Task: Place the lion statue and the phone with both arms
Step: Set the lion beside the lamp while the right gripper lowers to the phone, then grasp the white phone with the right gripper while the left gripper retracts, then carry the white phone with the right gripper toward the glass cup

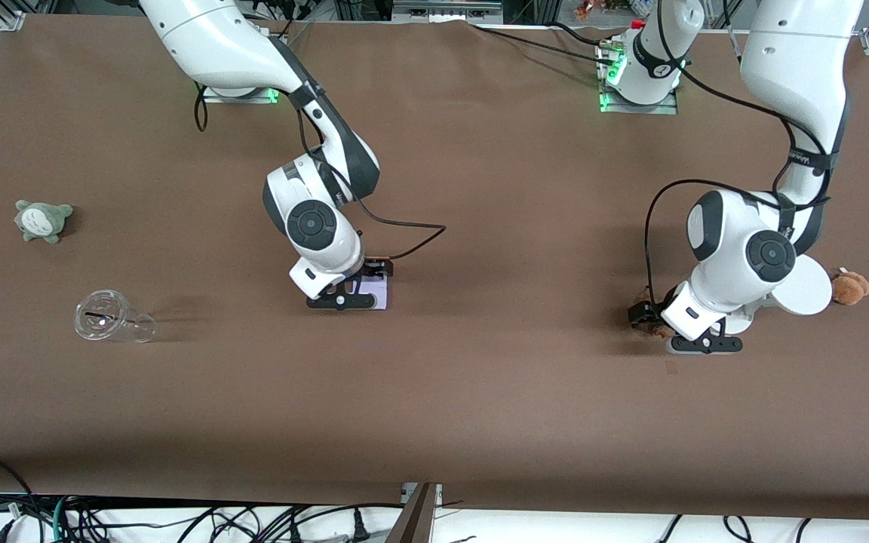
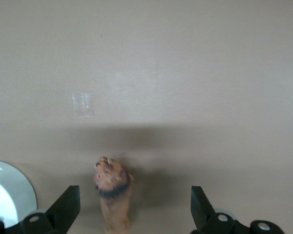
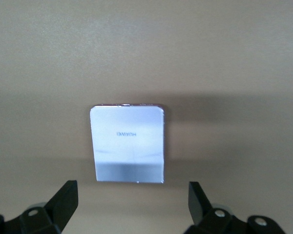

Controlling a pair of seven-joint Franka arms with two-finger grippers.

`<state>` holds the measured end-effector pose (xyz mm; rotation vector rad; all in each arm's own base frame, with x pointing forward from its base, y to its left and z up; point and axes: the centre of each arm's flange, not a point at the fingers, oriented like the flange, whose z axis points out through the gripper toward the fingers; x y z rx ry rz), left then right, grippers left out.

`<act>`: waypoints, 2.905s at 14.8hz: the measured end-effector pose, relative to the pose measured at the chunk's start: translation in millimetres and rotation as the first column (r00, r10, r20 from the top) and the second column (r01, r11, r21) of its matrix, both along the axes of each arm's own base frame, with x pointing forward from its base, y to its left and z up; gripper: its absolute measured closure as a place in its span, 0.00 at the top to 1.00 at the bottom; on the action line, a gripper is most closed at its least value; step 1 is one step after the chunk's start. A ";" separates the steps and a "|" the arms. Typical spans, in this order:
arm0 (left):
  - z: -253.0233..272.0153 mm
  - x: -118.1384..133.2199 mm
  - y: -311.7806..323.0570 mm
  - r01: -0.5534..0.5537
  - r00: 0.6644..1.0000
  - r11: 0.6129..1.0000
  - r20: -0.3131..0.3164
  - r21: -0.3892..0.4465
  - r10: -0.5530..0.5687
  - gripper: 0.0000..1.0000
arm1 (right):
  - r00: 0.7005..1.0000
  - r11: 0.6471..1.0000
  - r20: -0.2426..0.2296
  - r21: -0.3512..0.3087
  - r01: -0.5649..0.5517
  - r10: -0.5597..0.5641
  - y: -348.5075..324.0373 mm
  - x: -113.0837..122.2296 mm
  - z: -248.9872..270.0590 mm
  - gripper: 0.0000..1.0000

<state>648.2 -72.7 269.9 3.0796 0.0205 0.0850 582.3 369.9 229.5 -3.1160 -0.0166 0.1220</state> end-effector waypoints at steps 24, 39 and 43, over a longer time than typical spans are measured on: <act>299.4 -38.0 47.1 -0.030 0.994 1.000 -0.109 0.001 0.030 1.00 | 0.999 1.000 0.035 0.013 -0.012 0.012 9.3 -3.2 -62.5 1.00; 316.1 -72.0 61.2 -0.024 0.992 0.995 -0.122 0.097 0.036 1.00 | 1.000 0.998 -0.015 -0.055 0.008 -0.009 -93.2 37.5 104.6 0.84; 317.1 -82.8 62.2 -0.026 0.994 0.995 -0.101 0.094 0.036 1.00 | 0.998 0.997 -0.042 -0.064 -0.049 0.046 -175.3 45.2 110.4 0.84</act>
